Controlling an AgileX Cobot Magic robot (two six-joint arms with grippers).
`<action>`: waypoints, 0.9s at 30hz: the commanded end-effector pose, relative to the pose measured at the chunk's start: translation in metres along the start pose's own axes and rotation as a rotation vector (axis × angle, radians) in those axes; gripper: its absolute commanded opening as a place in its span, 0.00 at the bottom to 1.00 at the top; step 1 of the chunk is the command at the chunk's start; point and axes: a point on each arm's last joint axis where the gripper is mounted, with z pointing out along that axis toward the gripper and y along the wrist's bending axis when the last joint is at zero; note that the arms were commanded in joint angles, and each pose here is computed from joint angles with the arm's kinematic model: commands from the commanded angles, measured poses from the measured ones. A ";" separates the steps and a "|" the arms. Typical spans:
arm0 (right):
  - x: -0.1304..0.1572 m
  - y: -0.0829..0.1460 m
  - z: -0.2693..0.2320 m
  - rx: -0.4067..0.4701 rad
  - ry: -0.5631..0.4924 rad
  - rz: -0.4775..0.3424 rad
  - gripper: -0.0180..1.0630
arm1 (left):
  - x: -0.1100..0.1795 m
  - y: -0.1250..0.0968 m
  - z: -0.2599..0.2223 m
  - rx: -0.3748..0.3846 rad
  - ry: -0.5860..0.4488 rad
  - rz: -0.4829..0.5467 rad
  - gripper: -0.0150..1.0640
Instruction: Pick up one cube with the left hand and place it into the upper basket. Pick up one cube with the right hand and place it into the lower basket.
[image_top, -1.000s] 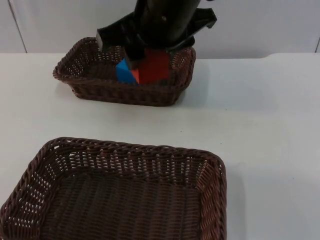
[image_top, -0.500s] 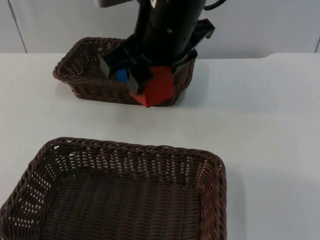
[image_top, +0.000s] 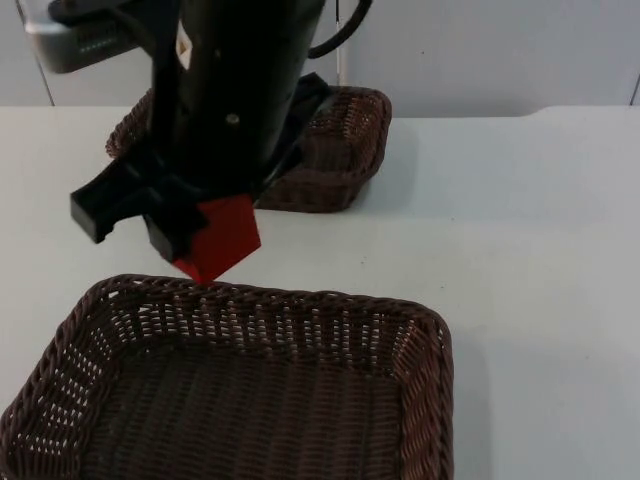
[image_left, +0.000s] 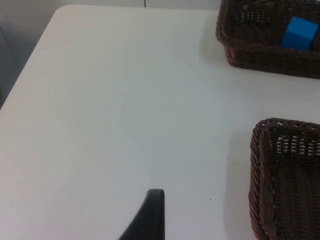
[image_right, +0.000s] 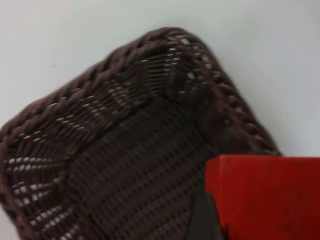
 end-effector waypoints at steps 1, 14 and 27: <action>-0.003 0.009 -0.012 -0.012 -0.038 -0.022 0.02 | 0.001 0.000 0.001 -0.005 0.000 -0.003 0.85; 0.023 0.031 0.010 -0.041 -0.031 -0.061 0.02 | 0.001 0.000 0.001 -0.005 0.000 -0.003 0.85; 0.063 0.028 0.021 -0.078 -0.115 -0.091 0.02 | 0.001 0.000 0.001 -0.005 0.000 -0.003 0.85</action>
